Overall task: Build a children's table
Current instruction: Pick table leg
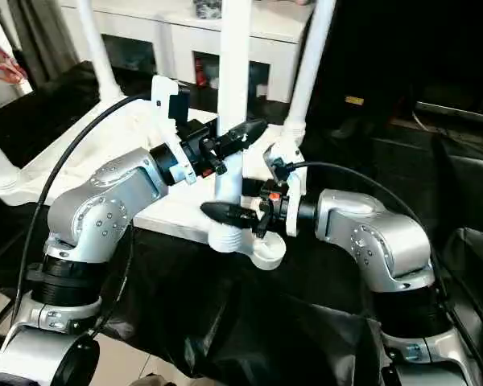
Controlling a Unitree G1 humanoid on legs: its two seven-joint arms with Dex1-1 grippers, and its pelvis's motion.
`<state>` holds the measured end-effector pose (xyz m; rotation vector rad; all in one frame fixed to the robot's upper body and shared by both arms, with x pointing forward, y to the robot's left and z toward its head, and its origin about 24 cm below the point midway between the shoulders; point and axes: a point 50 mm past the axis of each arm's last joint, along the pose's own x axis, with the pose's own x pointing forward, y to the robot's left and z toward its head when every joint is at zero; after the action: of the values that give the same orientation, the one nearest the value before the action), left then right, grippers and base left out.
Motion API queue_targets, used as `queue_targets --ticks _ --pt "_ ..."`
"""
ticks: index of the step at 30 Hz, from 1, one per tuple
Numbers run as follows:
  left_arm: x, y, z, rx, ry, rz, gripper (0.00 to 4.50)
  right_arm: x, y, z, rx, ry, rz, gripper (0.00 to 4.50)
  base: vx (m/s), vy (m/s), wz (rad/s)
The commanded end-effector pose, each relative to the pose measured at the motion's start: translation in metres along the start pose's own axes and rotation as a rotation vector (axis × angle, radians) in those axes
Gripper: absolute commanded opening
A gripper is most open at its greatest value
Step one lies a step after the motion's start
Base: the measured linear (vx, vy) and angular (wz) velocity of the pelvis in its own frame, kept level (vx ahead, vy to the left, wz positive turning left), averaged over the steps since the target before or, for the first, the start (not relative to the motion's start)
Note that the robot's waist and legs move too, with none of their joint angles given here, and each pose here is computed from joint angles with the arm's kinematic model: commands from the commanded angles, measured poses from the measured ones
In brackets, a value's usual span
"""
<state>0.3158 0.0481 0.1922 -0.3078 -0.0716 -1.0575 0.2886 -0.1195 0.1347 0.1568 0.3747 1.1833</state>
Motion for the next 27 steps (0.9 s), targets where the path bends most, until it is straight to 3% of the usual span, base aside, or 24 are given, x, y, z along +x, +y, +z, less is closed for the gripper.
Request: queue_targets --ticks 1,14,15,18,27 --pt "0.0025 -0.008 0.0078 0.024 -0.032 -0.047 1.86 0.0003 -0.0021 0.0021 0.002 0.02 -0.012 3.82 0.0 0.0 0.0" --pt "0.0028 -0.0126 0.0053 0.029 -0.009 -0.094 1.86 0.0038 -0.0075 0.0035 0.006 0.001 -0.05 3.82 0.0 0.0 0.0" --pt "0.003 -0.0131 0.005 0.028 -0.007 -0.099 1.86 0.0039 -0.0075 0.0031 0.008 0.001 -0.049 3.54 0.0 0.0 0.0" --pt "0.0029 -0.0133 0.0047 0.029 -0.005 -0.1 1.86 0.0045 -0.0073 0.0021 0.008 0.006 -0.05 3.42 0.0 0.0 0.0" --pt "0.0027 -0.0123 0.0057 0.03 -0.006 -0.097 1.85 0.0053 -0.0071 -0.0001 0.022 0.014 -0.047 2.5 0.0 0.0 0.0"
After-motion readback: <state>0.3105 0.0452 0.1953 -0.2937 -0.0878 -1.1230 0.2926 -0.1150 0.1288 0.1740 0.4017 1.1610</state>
